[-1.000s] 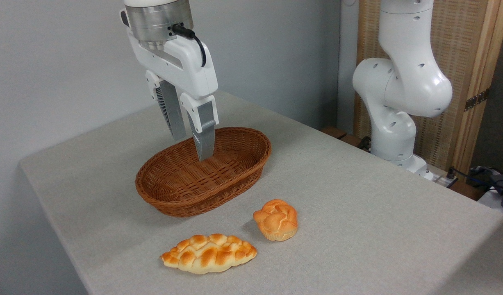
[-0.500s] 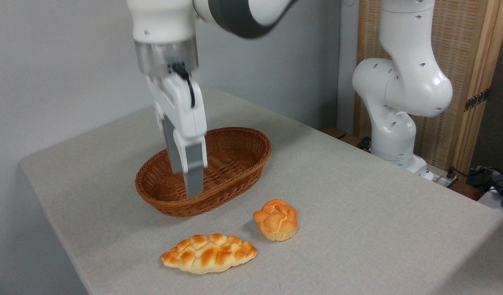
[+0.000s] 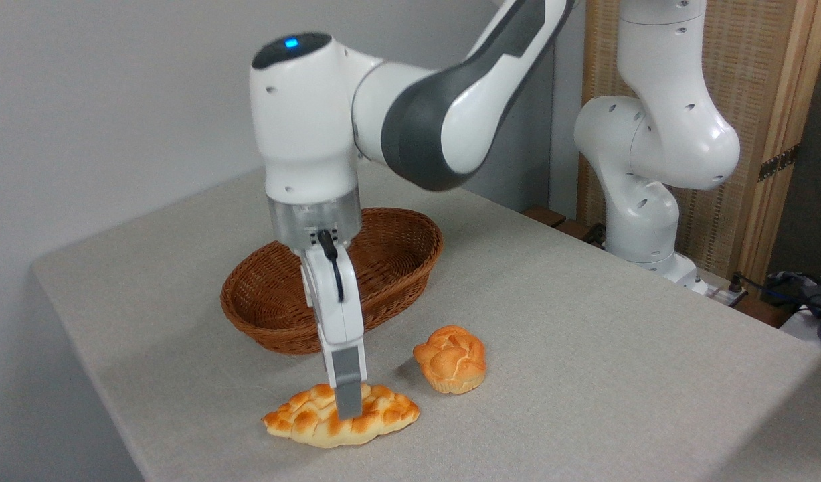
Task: Put bread into the basket
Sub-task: 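Lower the gripper onto the middle of the braided bread roll, then close the gripper fingers around the braided bread roll, then lift the braided roll and carry it over the wicker basket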
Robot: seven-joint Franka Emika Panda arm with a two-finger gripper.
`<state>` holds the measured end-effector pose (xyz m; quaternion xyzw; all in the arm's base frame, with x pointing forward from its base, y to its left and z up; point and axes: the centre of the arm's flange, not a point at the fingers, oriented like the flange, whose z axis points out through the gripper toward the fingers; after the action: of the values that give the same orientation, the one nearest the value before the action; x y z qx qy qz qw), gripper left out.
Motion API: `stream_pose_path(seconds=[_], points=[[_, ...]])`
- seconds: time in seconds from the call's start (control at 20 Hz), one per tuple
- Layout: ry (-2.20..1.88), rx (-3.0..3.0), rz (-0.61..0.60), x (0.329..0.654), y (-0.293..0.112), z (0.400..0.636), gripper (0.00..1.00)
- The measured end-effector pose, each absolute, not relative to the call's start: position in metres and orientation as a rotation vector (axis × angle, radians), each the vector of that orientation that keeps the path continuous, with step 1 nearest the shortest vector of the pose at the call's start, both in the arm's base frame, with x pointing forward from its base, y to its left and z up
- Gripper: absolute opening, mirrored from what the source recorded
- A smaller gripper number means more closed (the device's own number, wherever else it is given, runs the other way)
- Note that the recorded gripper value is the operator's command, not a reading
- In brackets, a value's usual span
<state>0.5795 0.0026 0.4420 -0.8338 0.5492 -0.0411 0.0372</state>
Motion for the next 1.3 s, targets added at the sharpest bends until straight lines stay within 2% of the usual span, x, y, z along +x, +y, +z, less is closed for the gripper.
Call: stream_pose_path(seconds=[0.4, 0.5, 0.6, 0.65, 1.3], points=[[1.774, -2.509, -0.103, 0.578, 0.002, 0.418, 1.00], [1.768, -2.490, -0.142, 0.581, 0.002, 0.410, 0.80], [1.765, -2.476, -0.168, 0.582, 0.002, 0.401, 0.44], [1.766, -2.473, -0.171, 0.582, 0.002, 0.399, 0.42], [1.767, -2.470, -0.175, 0.582, 0.001, 0.400, 0.42]])
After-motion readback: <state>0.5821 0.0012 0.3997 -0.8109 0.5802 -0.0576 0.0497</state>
